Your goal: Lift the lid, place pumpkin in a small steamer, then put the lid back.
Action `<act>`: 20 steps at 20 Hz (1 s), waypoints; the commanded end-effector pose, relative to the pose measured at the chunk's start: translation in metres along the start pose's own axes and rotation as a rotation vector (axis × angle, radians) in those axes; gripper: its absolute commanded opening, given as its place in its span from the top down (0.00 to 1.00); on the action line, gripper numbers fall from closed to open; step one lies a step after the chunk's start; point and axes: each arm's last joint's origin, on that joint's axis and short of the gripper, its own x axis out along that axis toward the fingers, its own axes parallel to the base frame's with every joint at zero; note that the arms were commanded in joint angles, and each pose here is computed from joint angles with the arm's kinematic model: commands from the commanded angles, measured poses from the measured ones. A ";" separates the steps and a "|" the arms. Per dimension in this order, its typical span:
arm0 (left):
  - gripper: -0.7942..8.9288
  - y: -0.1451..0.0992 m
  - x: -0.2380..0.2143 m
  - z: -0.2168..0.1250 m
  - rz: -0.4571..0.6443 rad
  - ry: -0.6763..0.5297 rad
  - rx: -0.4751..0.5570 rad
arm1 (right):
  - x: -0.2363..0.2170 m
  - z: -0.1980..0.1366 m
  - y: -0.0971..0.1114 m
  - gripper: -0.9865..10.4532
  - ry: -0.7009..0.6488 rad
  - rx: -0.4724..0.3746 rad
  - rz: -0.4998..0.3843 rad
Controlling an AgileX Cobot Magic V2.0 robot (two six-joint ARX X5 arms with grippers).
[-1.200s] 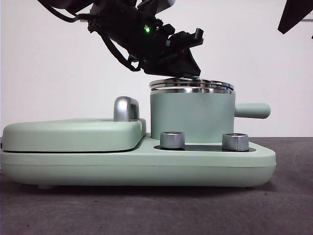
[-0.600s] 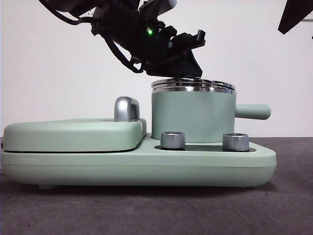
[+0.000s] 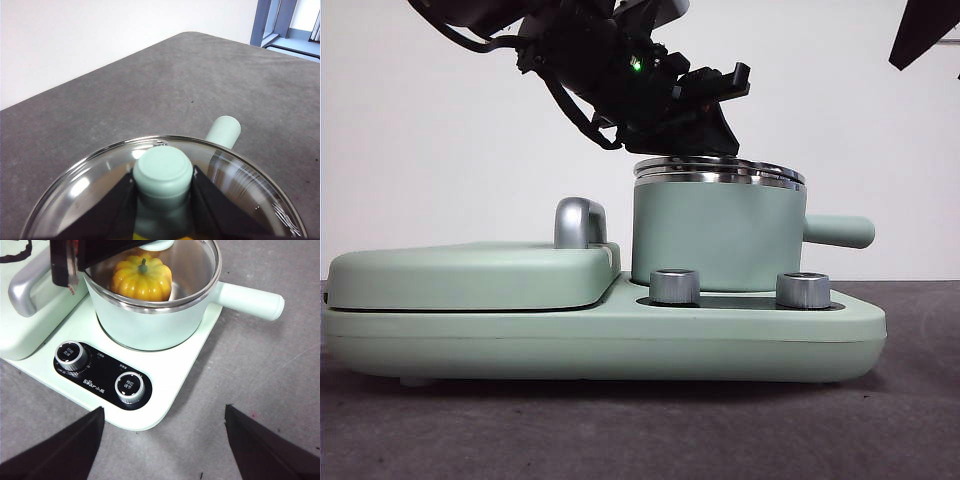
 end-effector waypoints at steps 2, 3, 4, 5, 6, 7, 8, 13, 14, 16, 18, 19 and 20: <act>0.91 -0.007 0.007 -0.008 -0.005 0.023 -0.011 | 0.000 0.000 0.001 0.59 0.006 -0.002 0.006; 0.91 -0.006 0.005 -0.006 0.002 0.029 -0.009 | 0.000 0.000 0.001 0.59 0.009 -0.002 0.005; 0.91 -0.005 0.002 -0.003 0.009 0.035 -0.006 | 0.000 0.000 0.001 0.59 0.011 -0.002 0.005; 0.91 -0.004 -0.002 0.000 0.011 0.034 -0.003 | 0.000 0.000 0.001 0.59 0.010 -0.002 0.005; 0.91 -0.003 -0.005 0.004 0.014 0.026 -0.003 | 0.000 0.000 0.001 0.59 0.010 -0.002 0.005; 0.91 -0.003 -0.007 0.008 0.016 0.012 -0.002 | 0.000 0.000 0.001 0.59 0.010 -0.002 0.005; 0.91 -0.003 -0.010 0.012 0.017 -0.001 -0.002 | 0.000 0.000 0.001 0.59 0.010 -0.002 0.005; 0.91 -0.004 -0.011 0.014 0.015 -0.019 -0.001 | 0.000 -0.003 0.001 0.59 0.034 -0.003 0.003; 0.91 -0.005 -0.011 0.016 0.014 -0.032 0.000 | 0.000 -0.004 0.001 0.59 0.048 -0.004 0.001; 0.91 -0.005 -0.011 0.019 0.015 -0.061 0.002 | 0.000 -0.007 0.000 0.59 0.077 -0.006 -0.001; 0.91 -0.005 -0.011 0.020 0.016 -0.073 0.000 | 0.000 -0.009 0.000 0.59 0.100 -0.007 -0.004; 0.91 -0.005 -0.011 0.019 0.016 -0.072 0.001 | 0.000 -0.010 0.000 0.59 0.106 -0.007 -0.004; 0.91 -0.005 -0.011 0.019 0.016 -0.070 0.002 | 0.000 -0.010 0.000 0.59 0.106 -0.007 -0.004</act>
